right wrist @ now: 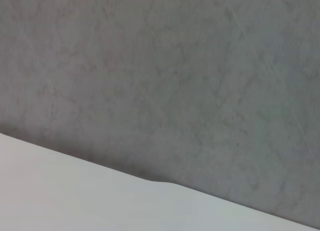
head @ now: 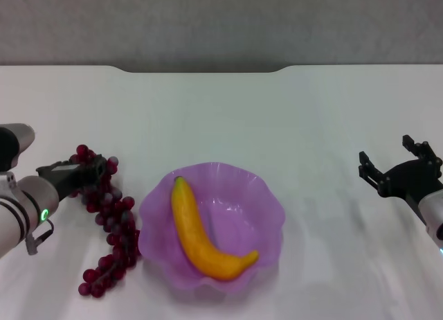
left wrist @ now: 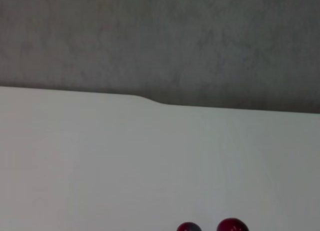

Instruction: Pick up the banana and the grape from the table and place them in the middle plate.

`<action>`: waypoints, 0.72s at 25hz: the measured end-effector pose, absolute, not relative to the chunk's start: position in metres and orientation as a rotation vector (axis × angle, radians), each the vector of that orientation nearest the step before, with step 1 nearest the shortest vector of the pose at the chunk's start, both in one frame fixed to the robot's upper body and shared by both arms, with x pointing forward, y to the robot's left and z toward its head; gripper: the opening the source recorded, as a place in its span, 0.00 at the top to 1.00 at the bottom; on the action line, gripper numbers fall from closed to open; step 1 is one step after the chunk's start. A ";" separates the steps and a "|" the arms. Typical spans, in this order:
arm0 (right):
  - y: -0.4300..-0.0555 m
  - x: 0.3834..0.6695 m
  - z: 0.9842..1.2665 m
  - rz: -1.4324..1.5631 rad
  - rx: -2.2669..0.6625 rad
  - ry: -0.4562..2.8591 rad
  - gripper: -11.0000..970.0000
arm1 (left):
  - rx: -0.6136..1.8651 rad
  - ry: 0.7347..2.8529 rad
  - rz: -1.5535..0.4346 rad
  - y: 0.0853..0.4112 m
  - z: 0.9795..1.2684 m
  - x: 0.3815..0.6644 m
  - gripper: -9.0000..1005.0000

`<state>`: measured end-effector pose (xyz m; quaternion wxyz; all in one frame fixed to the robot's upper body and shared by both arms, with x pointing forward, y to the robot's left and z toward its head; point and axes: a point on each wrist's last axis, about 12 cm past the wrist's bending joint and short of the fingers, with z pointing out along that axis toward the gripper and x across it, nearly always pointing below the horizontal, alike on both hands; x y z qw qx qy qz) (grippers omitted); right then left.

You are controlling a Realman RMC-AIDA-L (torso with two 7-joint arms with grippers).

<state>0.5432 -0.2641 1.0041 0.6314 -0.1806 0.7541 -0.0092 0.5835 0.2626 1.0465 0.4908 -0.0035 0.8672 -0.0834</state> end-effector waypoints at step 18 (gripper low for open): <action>-0.265 0.542 1.003 -0.025 -0.413 1.730 0.10 | 0.034 2.040 -0.263 0.268 1.090 0.572 0.57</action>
